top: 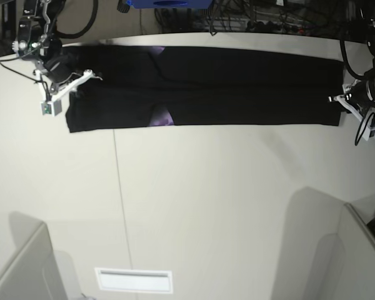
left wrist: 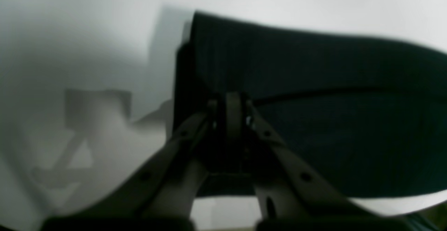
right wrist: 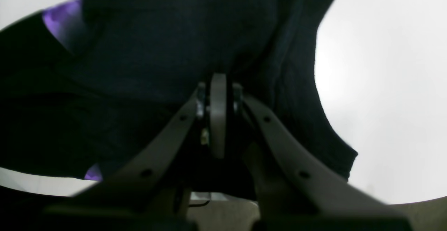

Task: Fold the T-shirt properly
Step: 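Lower the hem onto the shoulder edge and open both grippers, then grasp both ends of the folded black strip with both grippers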

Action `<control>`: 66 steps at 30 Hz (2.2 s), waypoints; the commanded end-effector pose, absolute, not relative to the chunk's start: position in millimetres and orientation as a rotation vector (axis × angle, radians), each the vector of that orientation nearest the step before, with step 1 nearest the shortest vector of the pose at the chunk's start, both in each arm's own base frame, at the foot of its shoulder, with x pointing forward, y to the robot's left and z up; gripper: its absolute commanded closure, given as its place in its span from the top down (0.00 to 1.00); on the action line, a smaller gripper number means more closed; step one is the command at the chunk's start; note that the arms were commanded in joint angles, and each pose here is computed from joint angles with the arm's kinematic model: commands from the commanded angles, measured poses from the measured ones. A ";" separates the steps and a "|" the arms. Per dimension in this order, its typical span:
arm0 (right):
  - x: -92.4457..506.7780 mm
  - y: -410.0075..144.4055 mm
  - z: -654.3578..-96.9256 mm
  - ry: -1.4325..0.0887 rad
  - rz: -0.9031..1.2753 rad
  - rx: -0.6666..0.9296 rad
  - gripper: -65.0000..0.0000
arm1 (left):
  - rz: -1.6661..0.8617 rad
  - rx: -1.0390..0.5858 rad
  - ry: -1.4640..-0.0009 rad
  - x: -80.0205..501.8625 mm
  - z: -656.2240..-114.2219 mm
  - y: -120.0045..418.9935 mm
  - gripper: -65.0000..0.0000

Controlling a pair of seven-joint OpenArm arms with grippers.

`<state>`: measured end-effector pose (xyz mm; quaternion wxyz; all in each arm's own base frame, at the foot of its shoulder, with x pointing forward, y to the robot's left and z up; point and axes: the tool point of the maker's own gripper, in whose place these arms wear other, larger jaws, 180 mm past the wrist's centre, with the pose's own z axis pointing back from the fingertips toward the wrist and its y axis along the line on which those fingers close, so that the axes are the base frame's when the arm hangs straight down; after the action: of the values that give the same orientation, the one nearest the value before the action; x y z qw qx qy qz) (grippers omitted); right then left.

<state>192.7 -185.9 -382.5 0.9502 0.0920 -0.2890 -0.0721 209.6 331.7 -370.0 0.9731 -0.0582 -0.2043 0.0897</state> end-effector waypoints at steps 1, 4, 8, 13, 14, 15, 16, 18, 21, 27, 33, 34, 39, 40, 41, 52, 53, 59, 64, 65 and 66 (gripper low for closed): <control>196.0 -189.5 -376.0 -0.618 -0.149 0.183 0.00 | 0.163 -0.099 -0.442 216.0 -358.7 338.1 0.00; 191.9 -189.7 -378.1 -0.607 -0.150 0.180 0.00 | 0.162 -0.095 -0.433 212.9 -360.1 338.9 0.00; 188.4 -189.7 -379.9 -0.598 -0.150 0.180 0.00 | 0.161 -0.094 -0.429 212.1 -360.7 339.2 0.00; 184.7 -192.0 -388.3 -0.572 -0.164 0.178 0.00 | 0.141 -0.024 -0.408 207.2 -366.4 347.2 0.00; 182.8 -193.0 -391.9 -0.561 -0.169 0.178 0.00 | 0.142 -0.008 -0.400 204.5 -370.2 347.9 0.00; 181.4 -193.6 -394.6 -0.553 -0.173 0.177 0.00 | 0.144 0.005 -0.396 202.7 -372.8 348.6 0.00; 179.8 -194.1 -396.7 -0.546 -0.176 0.177 0.00 | 0.143 0.016 -0.393 201.7 -373.9 349.7 0.00; 178.9 -194.4 -397.7 -0.543 -0.177 0.177 0.00 | 0.144 0.024 -0.390 200.3 -376.0 349.8 0.00; 178.2 -194.3 -397.4 -0.543 -0.178 0.177 0.00 | 0.145 0.020 -0.388 199.8 -376.5 348.4 0.00; 173.1 -200.4 -398.4 -0.534 -0.243 0.154 0.19 | 0.147 0.025 -0.393 200.5 -374.7 350.4 0.08; 176.6 -199.5 -389.4 -0.560 -0.241 0.151 0.36 | 0.110 0.027 -0.443 210.9 -360.2 342.9 0.65; 176.9 -201.5 -388.5 -0.563 -0.244 0.147 0.36 | 0.108 0.029 -0.463 214.1 -354.4 342.7 0.75; 180.1 -226.2 -377.1 -0.628 -0.335 0.106 0.37 | 0.207 0.064 -0.662 226.8 -303.3 361.0 1.00; 182.0 -232.1 -373.4 -0.659 -0.348 0.093 0.37 | 0.210 0.069 -0.702 227.4 -293.5 361.8 0.99; 186.3 -235.3 -369.1 -0.698 -0.352 0.085 0.37 | 0.204 0.070 -0.734 226.1 -287.1 362.1 0.94; 199.5 -200.3 -358.9 -0.856 -0.246 0.170 0.37 | 0.207 -0.028 -0.614 146.4 -360.2 393.4 0.90; 200.0 -199.5 -358.8 -0.857 -0.247 0.172 0.37 | 0.206 -0.043 -0.601 142.6 -366.5 393.9 0.90; 205.9 -193.3 -357.0 -0.868 -0.239 0.190 0.37 | 0.227 -0.089 -0.601 151.6 -378.4 388.5 0.90; 206.3 -181.9 -358.9 -0.859 -0.220 0.216 0.37 | 0.194 -0.140 -0.578 160.3 -391.6 370.2 0.90; 205.8 -179.1 -359.6 -0.855 -0.216 0.222 0.37 | 0.193 -0.151 -0.589 164.3 -393.9 367.2 0.90; 205.2 -175.5 -360.5 -0.851 -0.213 0.230 0.37 | 0.197 -0.164 -0.594 165.9 -397.9 364.8 0.90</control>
<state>200.7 -177.0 -369.1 0.9065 0.1057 -0.3950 -0.1056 158.2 359.5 -408.5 0.9512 -0.0867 -0.2758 0.1081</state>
